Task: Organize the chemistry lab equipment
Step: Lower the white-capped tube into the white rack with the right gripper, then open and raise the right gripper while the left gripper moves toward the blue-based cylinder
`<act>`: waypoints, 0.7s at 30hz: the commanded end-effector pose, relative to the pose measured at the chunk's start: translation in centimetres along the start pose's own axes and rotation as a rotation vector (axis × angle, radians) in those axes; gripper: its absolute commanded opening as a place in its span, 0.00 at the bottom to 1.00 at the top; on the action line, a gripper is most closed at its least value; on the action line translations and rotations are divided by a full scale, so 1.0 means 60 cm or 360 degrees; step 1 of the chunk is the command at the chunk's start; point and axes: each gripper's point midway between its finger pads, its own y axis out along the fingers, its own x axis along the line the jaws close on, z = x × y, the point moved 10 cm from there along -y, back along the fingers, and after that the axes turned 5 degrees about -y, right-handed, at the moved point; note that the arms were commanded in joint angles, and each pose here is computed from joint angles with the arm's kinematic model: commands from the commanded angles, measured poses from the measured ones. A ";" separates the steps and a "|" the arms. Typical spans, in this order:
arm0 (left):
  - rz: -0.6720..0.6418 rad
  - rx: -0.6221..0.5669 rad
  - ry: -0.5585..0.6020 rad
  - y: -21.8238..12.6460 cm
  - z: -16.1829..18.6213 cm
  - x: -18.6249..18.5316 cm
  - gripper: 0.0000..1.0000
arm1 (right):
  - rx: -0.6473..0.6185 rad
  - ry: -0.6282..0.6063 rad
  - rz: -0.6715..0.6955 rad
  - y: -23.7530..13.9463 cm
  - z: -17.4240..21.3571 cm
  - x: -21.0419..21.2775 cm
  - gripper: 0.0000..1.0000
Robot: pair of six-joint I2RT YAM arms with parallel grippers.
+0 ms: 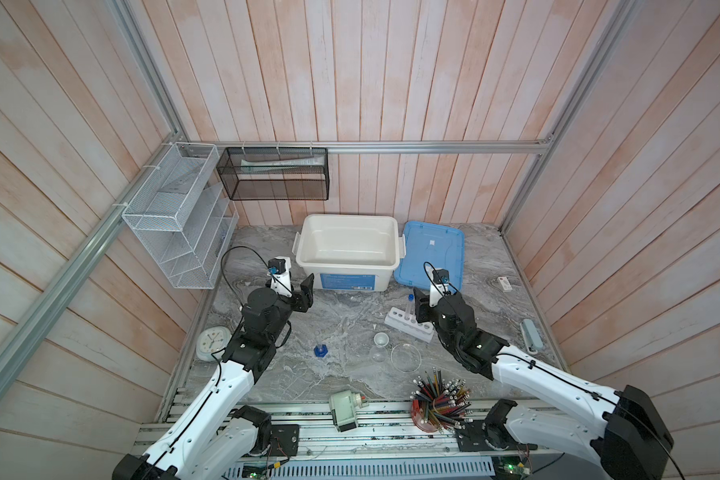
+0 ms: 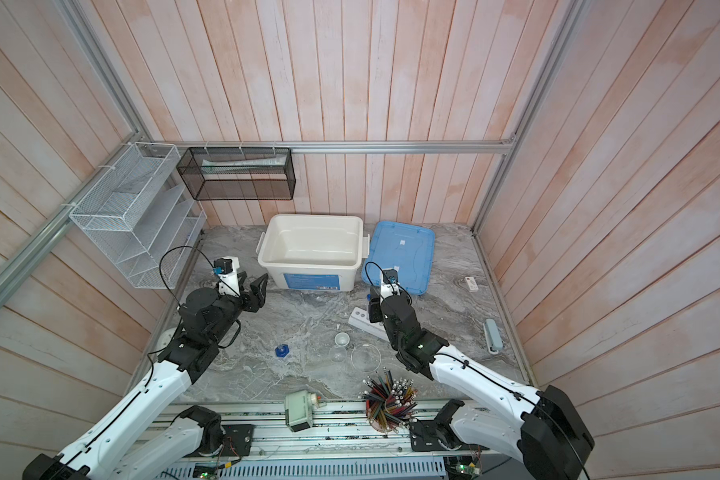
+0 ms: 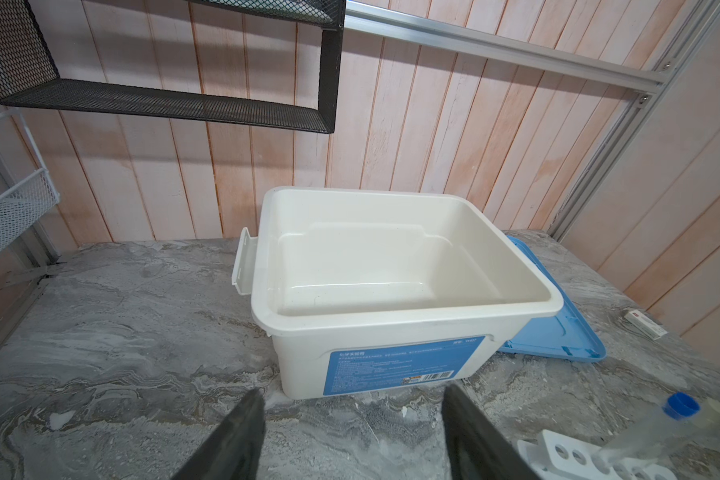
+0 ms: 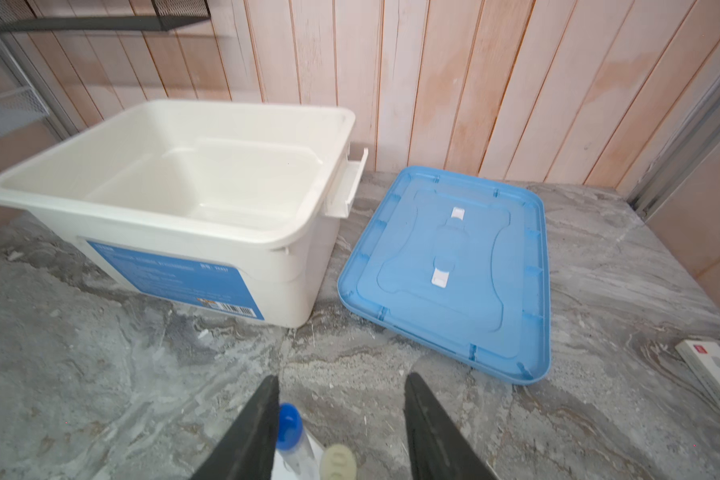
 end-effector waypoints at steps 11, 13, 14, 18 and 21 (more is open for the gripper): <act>-0.0021 0.0006 -0.0196 -0.051 -0.003 0.004 0.74 | -0.0081 -0.0121 -0.0064 -0.004 -0.119 0.008 0.51; -0.0027 0.0006 -0.0199 -0.065 0.009 0.008 0.75 | -0.0095 -0.0125 -0.0076 -0.004 -0.121 0.006 0.51; -0.0030 0.0007 -0.0204 -0.073 0.015 0.009 0.75 | -0.0103 -0.0122 -0.0082 -0.004 -0.121 0.005 0.51; -0.0105 0.0002 -0.0240 -0.093 0.046 0.023 0.75 | -0.0114 -0.0106 -0.0100 -0.002 -0.115 -0.002 0.51; -0.0158 -0.0048 -0.0283 -0.100 0.048 0.028 0.73 | -0.0112 -0.0095 -0.0113 0.000 -0.108 -0.008 0.51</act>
